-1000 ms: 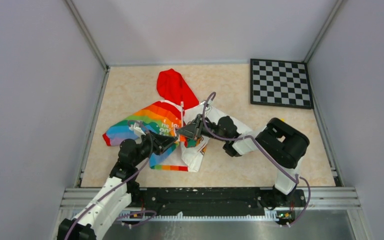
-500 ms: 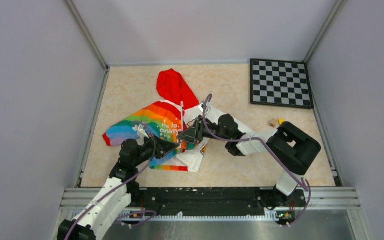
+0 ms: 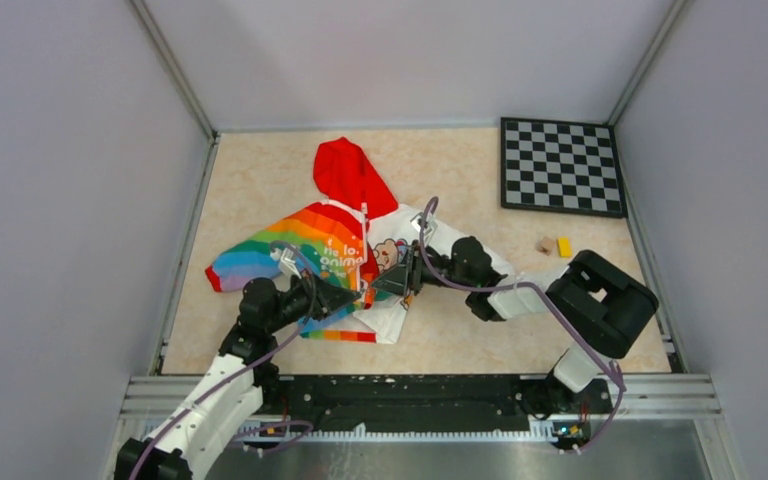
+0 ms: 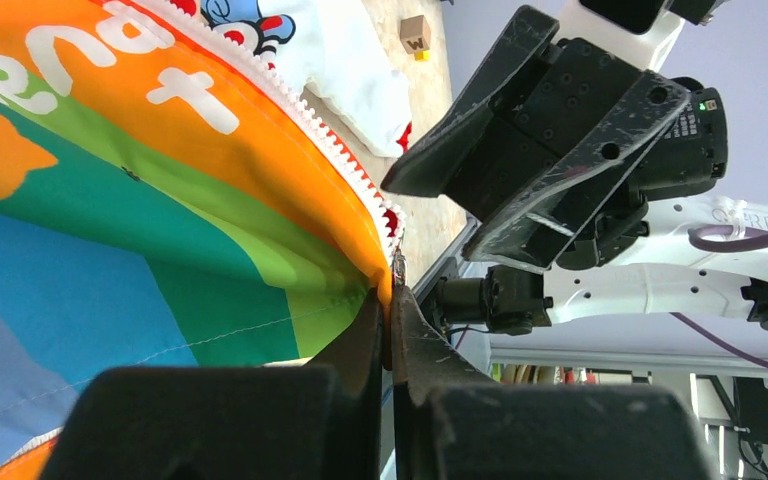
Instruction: Zip up the jacket
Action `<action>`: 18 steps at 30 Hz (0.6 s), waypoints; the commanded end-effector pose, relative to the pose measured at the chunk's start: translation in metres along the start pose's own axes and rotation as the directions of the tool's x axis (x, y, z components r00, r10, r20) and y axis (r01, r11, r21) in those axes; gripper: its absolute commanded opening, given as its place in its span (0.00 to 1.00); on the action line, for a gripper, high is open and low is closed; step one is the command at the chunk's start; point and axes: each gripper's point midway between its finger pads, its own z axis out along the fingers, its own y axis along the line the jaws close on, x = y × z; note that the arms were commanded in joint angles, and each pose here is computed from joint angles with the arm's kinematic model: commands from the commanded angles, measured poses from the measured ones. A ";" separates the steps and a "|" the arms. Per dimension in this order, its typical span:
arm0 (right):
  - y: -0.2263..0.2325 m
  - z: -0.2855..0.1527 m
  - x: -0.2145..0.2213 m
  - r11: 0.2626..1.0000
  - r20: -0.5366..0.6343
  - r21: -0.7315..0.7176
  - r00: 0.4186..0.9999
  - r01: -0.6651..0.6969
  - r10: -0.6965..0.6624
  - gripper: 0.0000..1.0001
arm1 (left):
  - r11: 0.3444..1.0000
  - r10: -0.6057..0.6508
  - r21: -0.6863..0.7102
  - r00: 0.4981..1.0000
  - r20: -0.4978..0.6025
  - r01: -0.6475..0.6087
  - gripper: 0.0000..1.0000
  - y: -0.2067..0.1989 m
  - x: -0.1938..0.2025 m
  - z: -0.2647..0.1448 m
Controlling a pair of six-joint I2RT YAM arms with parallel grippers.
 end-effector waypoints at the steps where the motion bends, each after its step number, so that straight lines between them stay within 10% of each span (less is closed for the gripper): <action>1: 0.016 -0.005 -0.003 0.997 0.022 -0.073 1.000 0.005 -0.003 0.40 | 0.996 0.064 0.070 0.998 -0.004 -0.064 0.00 -0.021 -0.005 0.000; 11: 0.021 -0.005 0.007 0.995 0.005 -0.098 1.000 0.004 -0.003 0.22 | 0.995 0.066 0.077 0.998 -0.003 -0.065 0.00 -0.023 -0.006 0.000; 18: 0.012 -0.006 0.010 0.998 0.002 -0.058 1.000 0.015 -0.015 0.31 | 0.994 0.069 0.086 0.997 -0.019 -0.067 0.00 -0.027 -0.005 0.000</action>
